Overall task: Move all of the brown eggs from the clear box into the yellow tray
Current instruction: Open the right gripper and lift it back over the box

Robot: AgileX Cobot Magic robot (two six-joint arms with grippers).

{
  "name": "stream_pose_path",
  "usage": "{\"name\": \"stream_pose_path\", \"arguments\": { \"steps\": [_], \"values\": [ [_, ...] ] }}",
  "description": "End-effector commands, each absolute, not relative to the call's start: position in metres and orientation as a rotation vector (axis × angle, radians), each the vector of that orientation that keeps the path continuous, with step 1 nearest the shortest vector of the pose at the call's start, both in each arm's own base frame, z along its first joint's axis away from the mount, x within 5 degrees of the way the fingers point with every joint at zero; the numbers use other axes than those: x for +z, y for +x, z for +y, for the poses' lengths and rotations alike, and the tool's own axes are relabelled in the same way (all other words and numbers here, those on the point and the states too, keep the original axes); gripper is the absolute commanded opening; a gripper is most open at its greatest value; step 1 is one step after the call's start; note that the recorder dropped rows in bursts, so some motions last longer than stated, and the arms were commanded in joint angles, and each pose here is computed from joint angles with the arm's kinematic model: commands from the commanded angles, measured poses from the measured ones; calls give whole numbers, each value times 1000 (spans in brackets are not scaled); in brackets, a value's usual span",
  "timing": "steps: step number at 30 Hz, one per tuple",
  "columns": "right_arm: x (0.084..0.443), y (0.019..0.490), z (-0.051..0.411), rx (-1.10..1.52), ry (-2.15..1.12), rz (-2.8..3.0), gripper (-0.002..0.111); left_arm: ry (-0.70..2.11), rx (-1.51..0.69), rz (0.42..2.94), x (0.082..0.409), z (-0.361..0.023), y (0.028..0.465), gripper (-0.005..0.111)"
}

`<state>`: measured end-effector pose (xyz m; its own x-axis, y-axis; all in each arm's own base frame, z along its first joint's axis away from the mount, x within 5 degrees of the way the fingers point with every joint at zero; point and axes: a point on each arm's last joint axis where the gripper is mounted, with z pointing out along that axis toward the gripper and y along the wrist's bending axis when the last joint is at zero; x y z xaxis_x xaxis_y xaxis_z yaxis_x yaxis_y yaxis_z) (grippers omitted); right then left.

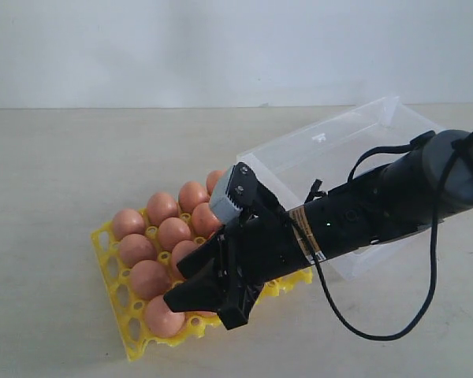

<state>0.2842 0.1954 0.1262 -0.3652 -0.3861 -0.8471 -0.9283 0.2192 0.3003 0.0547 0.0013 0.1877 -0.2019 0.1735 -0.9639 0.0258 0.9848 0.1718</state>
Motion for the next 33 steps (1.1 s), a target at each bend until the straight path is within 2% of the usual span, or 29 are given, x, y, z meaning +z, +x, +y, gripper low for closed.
{"name": "stream_pose_path", "arguments": {
  "steps": [1,5,9,14,16,18,19,21,22,24,28,30,33],
  "values": [
    [135,283,199,1183,-1176,1805,49,150,125,1771,187,1,55,4],
    [147,285,201,1270,-1069,1739,49,150,125,1771,187,1,55,4],
    [169,294,198,1251,-924,1688,49,150,125,1771,187,1,55,4],
    [222,320,170,1101,-690,1563,49,150,125,1771,187,1,55,4],
    [256,337,143,861,-583,1606,48,150,125,1771,187,1,55,4],
    [279,350,112,433,-439,1821,41,150,125,1771,187,1,55,4],
    [288,354,91,52,-393,1948,33,150,125,1771,187,1,55,4],
    [300,354,64,-380,-316,2070,20,150,125,1771,187,1,55,4],
    [302,354,59,-462,-319,2125,18,150,125,1771,187,1,55,4],
    [299,361,51,-472,-346,2367,19,150,125,1771,187,1,55,4],
    [280,384,62,-235,-514,2828,20,150,125,1771,187,1,55,4],
    [267,395,73,-99,-566,2894,20,150,125,1771,187,1,55,4],
    [255,397,81,-64,-755,2886,20,150,125,1771,187,1,55,4]
  ]
}}
